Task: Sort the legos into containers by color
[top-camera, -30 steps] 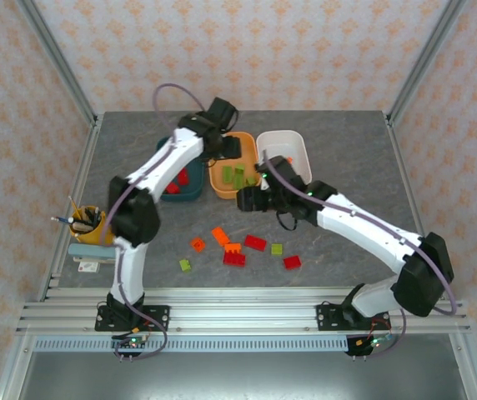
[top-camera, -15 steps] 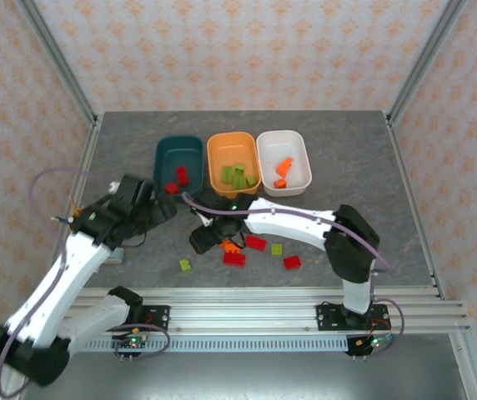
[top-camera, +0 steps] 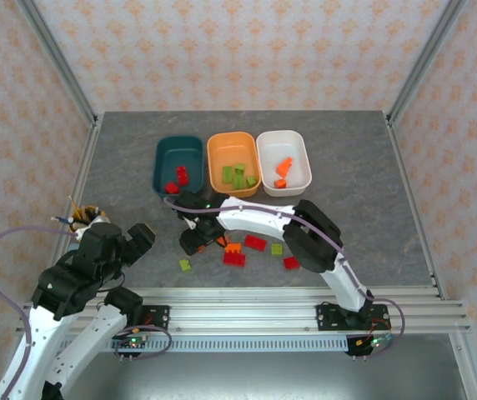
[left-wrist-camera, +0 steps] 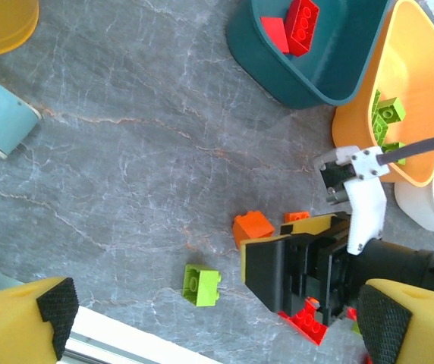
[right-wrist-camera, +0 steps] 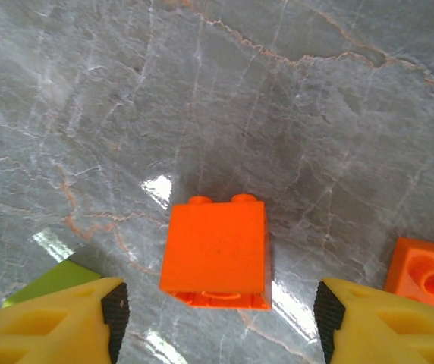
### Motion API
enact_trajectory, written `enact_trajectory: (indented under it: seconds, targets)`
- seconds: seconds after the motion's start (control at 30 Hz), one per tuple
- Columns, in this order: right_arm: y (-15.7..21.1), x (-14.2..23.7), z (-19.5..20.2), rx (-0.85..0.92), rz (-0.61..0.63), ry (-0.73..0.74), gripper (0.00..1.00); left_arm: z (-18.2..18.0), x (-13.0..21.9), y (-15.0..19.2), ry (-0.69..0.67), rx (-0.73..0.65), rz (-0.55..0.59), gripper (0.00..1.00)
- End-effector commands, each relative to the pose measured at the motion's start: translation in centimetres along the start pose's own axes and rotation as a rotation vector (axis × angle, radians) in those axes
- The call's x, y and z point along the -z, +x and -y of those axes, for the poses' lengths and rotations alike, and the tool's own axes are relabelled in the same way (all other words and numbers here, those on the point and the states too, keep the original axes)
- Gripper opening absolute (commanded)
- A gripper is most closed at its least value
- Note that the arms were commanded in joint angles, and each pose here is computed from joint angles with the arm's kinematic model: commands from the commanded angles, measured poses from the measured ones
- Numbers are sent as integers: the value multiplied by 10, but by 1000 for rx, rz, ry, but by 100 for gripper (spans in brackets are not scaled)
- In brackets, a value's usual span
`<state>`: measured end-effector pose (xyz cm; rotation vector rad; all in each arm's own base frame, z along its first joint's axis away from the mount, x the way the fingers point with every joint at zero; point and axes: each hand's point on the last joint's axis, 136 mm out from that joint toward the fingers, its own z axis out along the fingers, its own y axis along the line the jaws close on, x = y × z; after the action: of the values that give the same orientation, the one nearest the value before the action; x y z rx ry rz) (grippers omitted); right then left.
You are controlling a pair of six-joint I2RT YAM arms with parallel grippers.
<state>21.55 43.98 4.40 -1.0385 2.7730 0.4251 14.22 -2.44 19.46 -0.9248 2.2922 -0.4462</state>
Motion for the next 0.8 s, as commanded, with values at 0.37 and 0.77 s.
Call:
enact_trajectory:
  seconds: [0.37,0.77]
  targets:
    - [-19,6,9,-3,40,99,32,15,-18,16,91,27,-69,99]
    - [-43,150,158,-374,311,200,30,120,-53,27,379,-66,-240,99]
